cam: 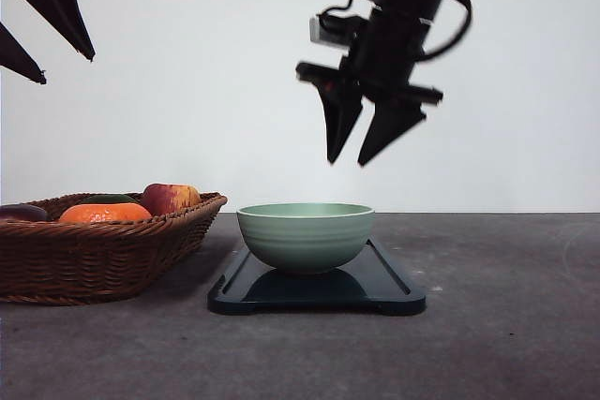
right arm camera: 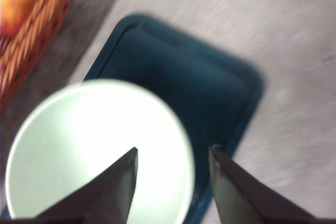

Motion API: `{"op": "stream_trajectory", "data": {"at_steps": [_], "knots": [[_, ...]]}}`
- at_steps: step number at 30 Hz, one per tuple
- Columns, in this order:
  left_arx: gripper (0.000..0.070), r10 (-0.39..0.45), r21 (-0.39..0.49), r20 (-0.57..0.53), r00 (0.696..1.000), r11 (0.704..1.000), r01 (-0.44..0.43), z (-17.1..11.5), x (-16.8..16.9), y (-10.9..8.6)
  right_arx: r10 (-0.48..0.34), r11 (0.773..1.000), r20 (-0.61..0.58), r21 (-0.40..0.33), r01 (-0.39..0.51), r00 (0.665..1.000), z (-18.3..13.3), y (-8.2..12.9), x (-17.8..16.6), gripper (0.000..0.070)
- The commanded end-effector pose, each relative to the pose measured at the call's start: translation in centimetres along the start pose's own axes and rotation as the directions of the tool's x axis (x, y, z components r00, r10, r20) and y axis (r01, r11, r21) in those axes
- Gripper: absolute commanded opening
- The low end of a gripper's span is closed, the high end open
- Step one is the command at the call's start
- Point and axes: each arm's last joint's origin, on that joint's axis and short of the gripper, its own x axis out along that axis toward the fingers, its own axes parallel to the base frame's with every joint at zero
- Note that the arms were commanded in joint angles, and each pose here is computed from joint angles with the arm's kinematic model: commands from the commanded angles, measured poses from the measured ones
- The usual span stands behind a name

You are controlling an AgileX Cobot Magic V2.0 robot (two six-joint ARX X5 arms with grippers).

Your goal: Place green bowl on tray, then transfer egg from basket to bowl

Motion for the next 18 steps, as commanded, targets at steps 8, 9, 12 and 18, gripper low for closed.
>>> {"op": "stream_trajectory", "data": {"at_steps": [8,9,12,18], "knots": [[0.0386,-0.009,0.023,0.023,1.0,1.0,0.009,0.6,-0.2,-0.2,0.019,1.0,0.182,-0.018,-0.016,0.983,-8.3,-0.6,-3.6,0.0265],[0.0386,-0.009,0.023,0.023,1.0,1.0,0.009,0.6,-0.2,-0.2,0.019,1.0,0.196,-0.018,-0.016,0.98,-9.3,-0.7,-4.2,0.0265],[0.0387,-0.009,0.023,0.023,1.0,1.0,0.009,0.6,-0.1,-0.2,0.019,1.0,0.229,-0.018,-0.015,0.973,-12.6,-0.9,-6.0,0.0265],[0.0387,-0.009,0.023,0.023,1.0,1.0,0.009,0.6,-0.2,-0.2,0.025,1.0,0.299,-0.01,-0.023,0.954,-17.4,-1.0,-9.2,0.0265]]}}
